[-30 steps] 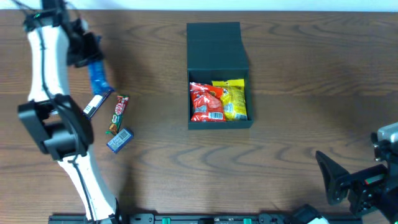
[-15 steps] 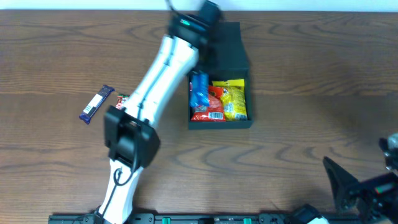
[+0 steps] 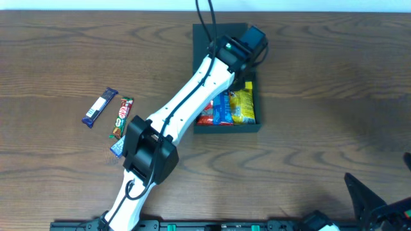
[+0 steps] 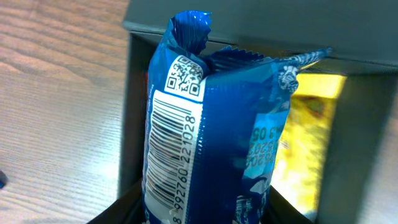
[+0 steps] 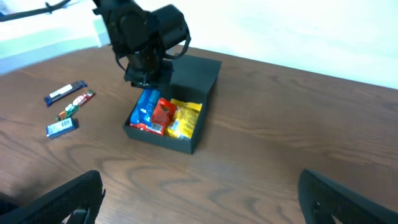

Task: Pack container
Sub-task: 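Carry the blue bar over the box and lower it in, then push the blue bar down along the box's left wall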

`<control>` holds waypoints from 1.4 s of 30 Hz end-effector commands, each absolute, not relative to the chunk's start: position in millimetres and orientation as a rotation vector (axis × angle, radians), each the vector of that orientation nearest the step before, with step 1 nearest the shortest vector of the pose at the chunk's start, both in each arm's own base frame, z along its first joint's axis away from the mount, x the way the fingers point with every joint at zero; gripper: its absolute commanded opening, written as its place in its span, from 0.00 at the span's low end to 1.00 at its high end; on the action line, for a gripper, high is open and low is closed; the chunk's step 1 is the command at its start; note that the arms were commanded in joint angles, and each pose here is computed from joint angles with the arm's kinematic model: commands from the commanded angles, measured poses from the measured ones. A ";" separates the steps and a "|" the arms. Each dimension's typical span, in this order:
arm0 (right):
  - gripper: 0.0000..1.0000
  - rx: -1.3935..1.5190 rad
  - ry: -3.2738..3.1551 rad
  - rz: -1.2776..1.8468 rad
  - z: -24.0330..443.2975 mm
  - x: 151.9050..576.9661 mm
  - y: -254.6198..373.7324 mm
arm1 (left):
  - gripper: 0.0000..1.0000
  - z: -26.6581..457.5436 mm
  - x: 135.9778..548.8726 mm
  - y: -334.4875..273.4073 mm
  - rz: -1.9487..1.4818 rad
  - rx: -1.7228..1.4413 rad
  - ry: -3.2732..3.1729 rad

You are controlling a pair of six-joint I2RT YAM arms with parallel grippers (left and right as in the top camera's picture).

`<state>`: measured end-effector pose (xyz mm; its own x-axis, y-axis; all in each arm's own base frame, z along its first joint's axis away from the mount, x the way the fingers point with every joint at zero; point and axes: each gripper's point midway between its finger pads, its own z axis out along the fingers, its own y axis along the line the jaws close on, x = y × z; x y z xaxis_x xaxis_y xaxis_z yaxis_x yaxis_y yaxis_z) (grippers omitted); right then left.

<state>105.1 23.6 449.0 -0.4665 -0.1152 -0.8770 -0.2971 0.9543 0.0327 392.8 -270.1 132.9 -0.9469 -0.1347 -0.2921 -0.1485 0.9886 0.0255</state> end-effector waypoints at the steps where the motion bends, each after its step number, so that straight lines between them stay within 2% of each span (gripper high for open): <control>1: 0.99 -0.290 2.049 0.239 450.7 101.5 23.4 | 0.06 115.0 399.5 -253.7 0.148 -0.188 2.849; 9: 0.99 -0.302 2.053 0.272 450.2 99.5 28.1 | 0.06 91.3 404.3 -247.6 0.180 -0.055 2.863; 19: 0.99 -0.296 2.056 0.286 450.1 99.0 29.2 | 0.06 65.6 406.2 -234.3 0.180 -0.100 2.893; 34: 0.99 -0.296 2.056 0.286 450.1 99.0 29.1 | 0.06 59.3 396.1 -242.2 0.073 -0.163 2.968; 42: 0.99 -0.296 2.056 0.286 450.1 99.0 29.2 | 0.06 59.0 389.1 -232.6 0.143 -0.160 2.988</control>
<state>102.6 29.6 448.3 -0.4764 -0.1030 -0.8732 -0.3212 0.9449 0.0638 394.0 -238.3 67.6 -0.9797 -0.0948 -0.1769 -0.1063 0.9927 0.0569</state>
